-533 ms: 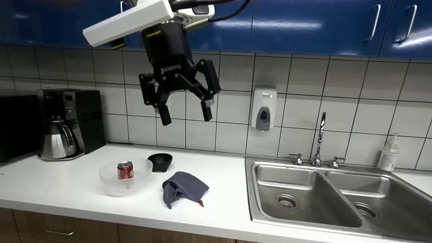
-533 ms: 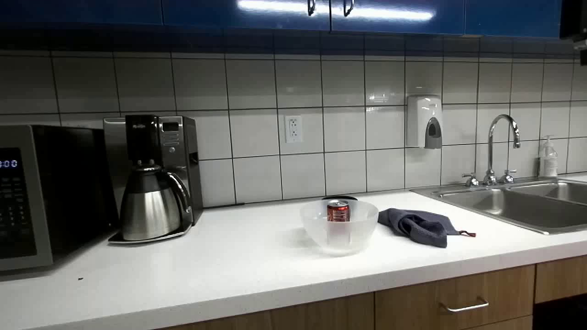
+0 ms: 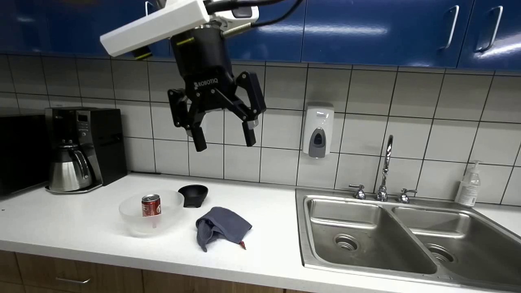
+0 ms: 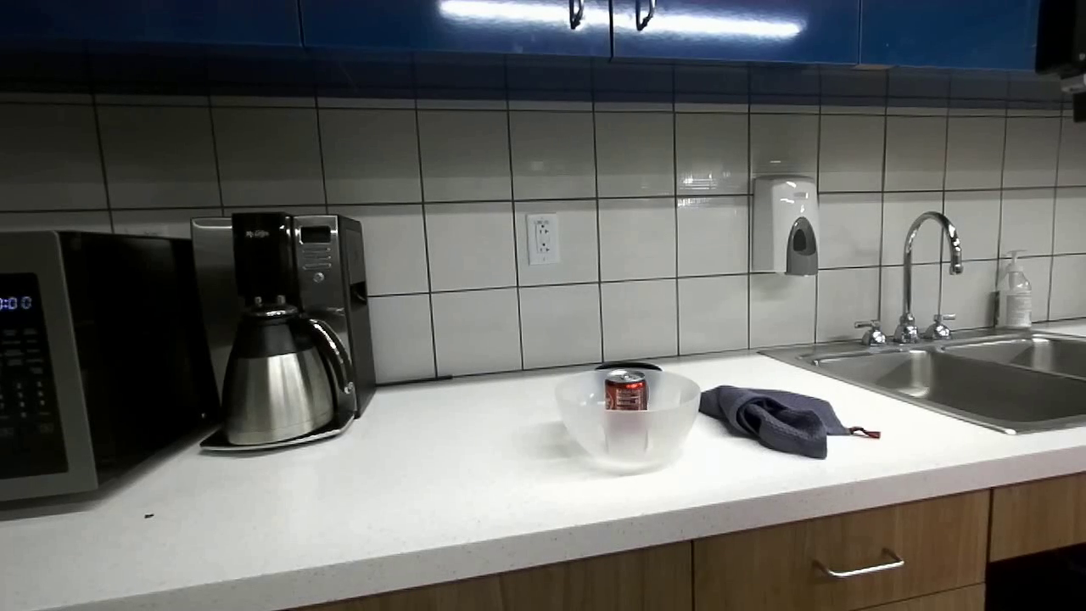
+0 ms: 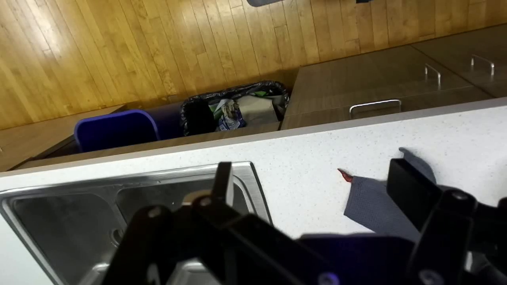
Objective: Remove the can from the bowl
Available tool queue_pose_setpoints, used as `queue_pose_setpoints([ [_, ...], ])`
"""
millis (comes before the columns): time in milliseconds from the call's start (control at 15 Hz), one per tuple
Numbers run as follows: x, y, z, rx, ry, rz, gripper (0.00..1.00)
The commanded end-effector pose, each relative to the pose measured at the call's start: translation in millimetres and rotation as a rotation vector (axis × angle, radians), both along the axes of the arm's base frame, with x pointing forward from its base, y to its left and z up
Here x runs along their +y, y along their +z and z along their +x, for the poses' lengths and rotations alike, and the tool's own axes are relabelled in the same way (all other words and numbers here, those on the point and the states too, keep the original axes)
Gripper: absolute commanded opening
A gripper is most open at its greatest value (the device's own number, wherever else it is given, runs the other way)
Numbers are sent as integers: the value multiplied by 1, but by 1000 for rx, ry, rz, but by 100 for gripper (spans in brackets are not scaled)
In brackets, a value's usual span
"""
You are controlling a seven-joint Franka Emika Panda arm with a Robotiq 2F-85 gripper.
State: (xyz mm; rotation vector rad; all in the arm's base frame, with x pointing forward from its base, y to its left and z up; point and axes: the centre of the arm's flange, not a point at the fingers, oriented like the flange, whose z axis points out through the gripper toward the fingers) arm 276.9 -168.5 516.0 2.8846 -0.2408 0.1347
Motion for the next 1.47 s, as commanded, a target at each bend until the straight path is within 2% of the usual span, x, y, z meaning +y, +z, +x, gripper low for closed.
queue_pose_setpoints([
  [0,3,-8,2,11,1,-4,100],
  [600,37,-83,45,47,-8,6,100],
  [1400,120,-152,137,35,71,6,100],
])
